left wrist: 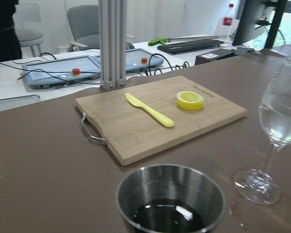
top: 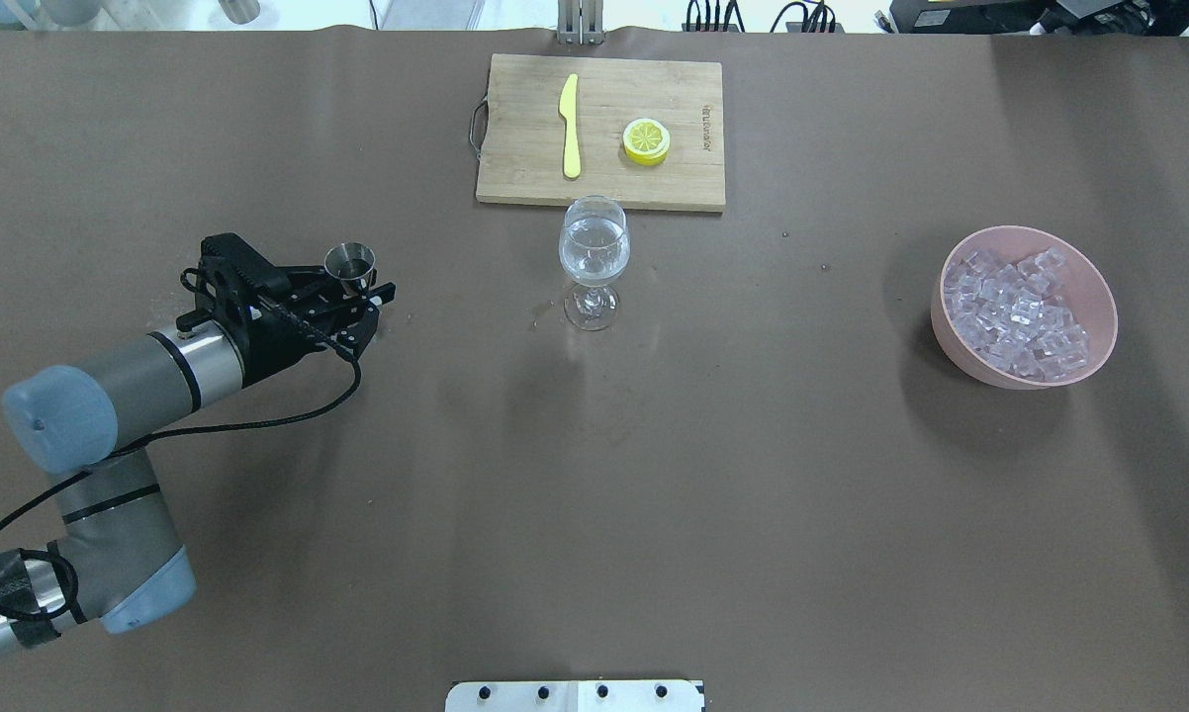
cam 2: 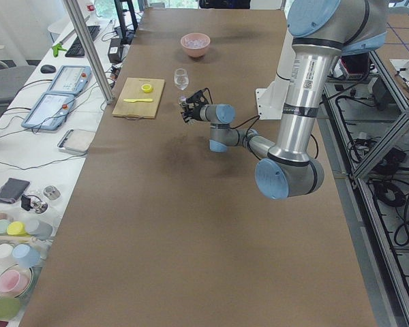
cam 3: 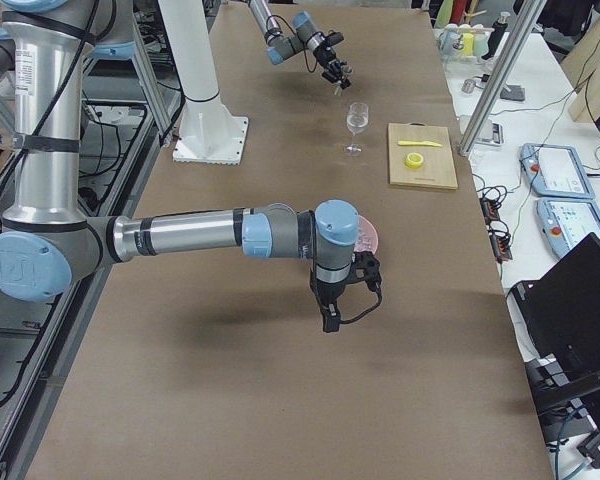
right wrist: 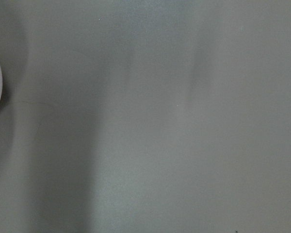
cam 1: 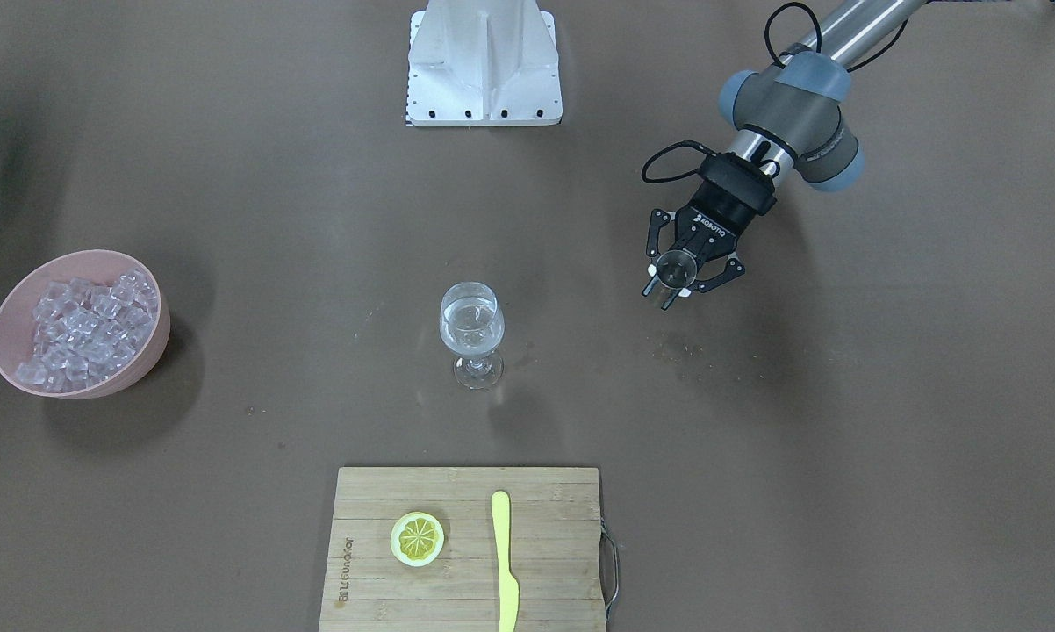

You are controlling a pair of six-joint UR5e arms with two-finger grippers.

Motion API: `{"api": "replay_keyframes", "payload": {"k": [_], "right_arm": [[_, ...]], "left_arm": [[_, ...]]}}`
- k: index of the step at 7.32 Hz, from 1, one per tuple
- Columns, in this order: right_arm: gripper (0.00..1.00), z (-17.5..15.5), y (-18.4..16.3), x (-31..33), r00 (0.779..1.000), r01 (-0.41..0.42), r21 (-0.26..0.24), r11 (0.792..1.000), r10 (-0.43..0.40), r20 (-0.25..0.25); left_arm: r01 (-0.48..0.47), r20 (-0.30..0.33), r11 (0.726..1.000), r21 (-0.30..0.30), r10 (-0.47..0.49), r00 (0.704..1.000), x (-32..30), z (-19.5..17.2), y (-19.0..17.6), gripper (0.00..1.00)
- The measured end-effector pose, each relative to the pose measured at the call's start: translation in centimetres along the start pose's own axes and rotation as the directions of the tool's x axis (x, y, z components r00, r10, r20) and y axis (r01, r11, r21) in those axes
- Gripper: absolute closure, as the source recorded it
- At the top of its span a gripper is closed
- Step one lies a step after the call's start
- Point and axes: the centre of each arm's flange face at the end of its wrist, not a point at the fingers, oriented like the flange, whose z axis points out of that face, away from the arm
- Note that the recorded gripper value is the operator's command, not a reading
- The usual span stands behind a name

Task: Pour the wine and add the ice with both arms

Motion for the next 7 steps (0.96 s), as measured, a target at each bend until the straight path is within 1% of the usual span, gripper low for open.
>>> {"api": "replay_keyframes", "payload": {"k": [1,2,4,5,6,7], "right_arm": [[0.0,0.0,0.0,0.0,1.0,0.0,0.0,1.0,0.0,0.0],[0.0,0.0,0.0,0.0,1.0,0.0,0.0,1.0,0.0,0.0],[0.0,-0.1,0.0,0.0,1.0,0.001,0.001,1.0,-0.001,0.0],[0.0,-0.1,0.0,0.0,1.0,0.001,0.001,1.0,-0.001,0.0],[0.0,0.0,0.0,0.0,1.0,0.0,0.001,1.0,0.0,0.0],[0.0,0.0,0.0,0.0,1.0,0.0,0.0,1.0,0.0,0.001]], "left_arm": [[-0.053,-0.055,0.998,-0.029,0.051,0.997,-1.0,-0.4,-0.8,1.0],[-0.081,-0.107,0.995,-0.061,0.075,0.991,-1.9,-0.5,-2.0,1.0],[-0.105,-0.209,0.987,-0.123,0.077,0.975,-1.9,0.2,-5.8,1.0],[-0.119,-0.246,0.981,-0.151,0.08,0.966,-1.4,0.8,-7.5,1.0],[-0.139,-0.269,0.975,-0.174,0.089,0.959,-0.4,1.6,-9.2,1.0],[-0.149,-0.276,0.968,-0.203,0.09,0.957,0.9,2.5,-11.2,1.0]]}}
